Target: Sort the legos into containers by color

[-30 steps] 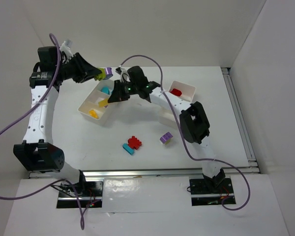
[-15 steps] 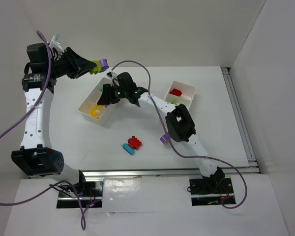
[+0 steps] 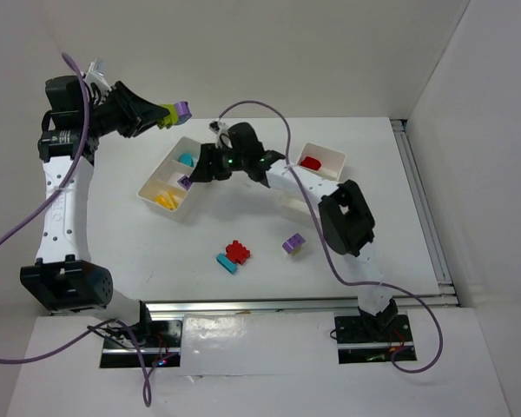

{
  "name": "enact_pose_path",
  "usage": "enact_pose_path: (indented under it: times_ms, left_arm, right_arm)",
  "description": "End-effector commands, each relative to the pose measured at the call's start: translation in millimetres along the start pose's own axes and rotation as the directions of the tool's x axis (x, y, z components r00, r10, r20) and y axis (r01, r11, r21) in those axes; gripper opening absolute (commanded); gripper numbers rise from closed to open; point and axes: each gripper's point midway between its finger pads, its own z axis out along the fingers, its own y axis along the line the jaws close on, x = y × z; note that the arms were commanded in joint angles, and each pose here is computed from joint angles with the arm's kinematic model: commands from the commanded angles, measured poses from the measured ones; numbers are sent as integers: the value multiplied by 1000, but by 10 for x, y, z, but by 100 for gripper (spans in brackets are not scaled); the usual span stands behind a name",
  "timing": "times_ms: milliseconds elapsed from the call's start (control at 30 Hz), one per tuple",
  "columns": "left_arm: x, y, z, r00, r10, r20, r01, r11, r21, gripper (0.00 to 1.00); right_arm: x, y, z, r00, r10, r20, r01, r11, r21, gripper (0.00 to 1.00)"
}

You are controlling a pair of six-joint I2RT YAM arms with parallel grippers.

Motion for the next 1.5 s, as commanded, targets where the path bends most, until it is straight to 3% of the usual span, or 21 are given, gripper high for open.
enact_pose_path:
  times_ms: [0, 100, 167, 300, 467, 667, 800, 900, 967, 1100, 1333, 1400, 1467]
  left_arm:
    - [-47, -185, -72, 998, 49, 36, -51, 997, 59, 0]
    - [23, -118, 18, 999, 52, 3, -53, 997, 61, 0]
    - [203, -182, 115, 996, 56, -75, -48, 993, 109, 0]
    - [561, -120, 443, 967, 52, -248, -5, 982, 186, 0]
    - [792, -88, 672, 931, 65, -358, 22, 972, 232, 0]
    - [1065, 63, 843, 883, 45, -467, 18, 992, 129, 0]
    - [1259, 57, 889, 860, 131, -493, -48, 983, 177, 0]
    - [1327, -59, 824, 850, 264, -455, -125, 942, 311, 0]
    - [1266, -195, 811, 849, 377, -370, -222, 891, 397, 0]
    - [1211, -332, 788, 823, 504, -261, -341, 806, 483, 0]
    - [1242, -463, 837, 718, 686, -120, -530, 650, 545, 0]
    - [1262, -506, 848, 670, 739, -71, -597, 594, 540, 0]
    - [1221, -470, 866, 648, 760, -49, -637, 575, 513, 0]
  right_arm:
    - [-687, 374, -666, 976, -124, 177, 124, 992, 10, 63]
    - [-613, 254, -1096, 978, -86, 190, 76, 995, 62, 63]
    - [-602, 185, -1433, 974, -73, 213, 54, 994, 95, 63]
    - [-732, 191, -2007, 963, -64, 260, 35, 993, 113, 73]
    - [-773, 62, -2269, 977, -43, 211, 9, 987, 162, 77]
    - [-644, -167, -2439, 983, -56, 173, 16, 974, 225, 77]
    - [-650, -335, -2589, 984, 22, 178, -64, 970, 234, 77]
    - [-684, -312, -2627, 977, 118, 176, -142, 982, 128, 79]
    - [-681, -262, -2636, 964, 205, 170, -214, 976, 33, 79]
    - [-682, -51, -2718, 954, 260, 146, -235, 957, -169, 80]
    - [-712, 179, -2779, 964, 250, 93, -216, 937, -275, 81]
    - [-677, 181, -2769, 947, 314, 73, -280, 914, -295, 82]
    - [-688, 234, -2785, 949, 306, 74, -266, 905, -333, 82]
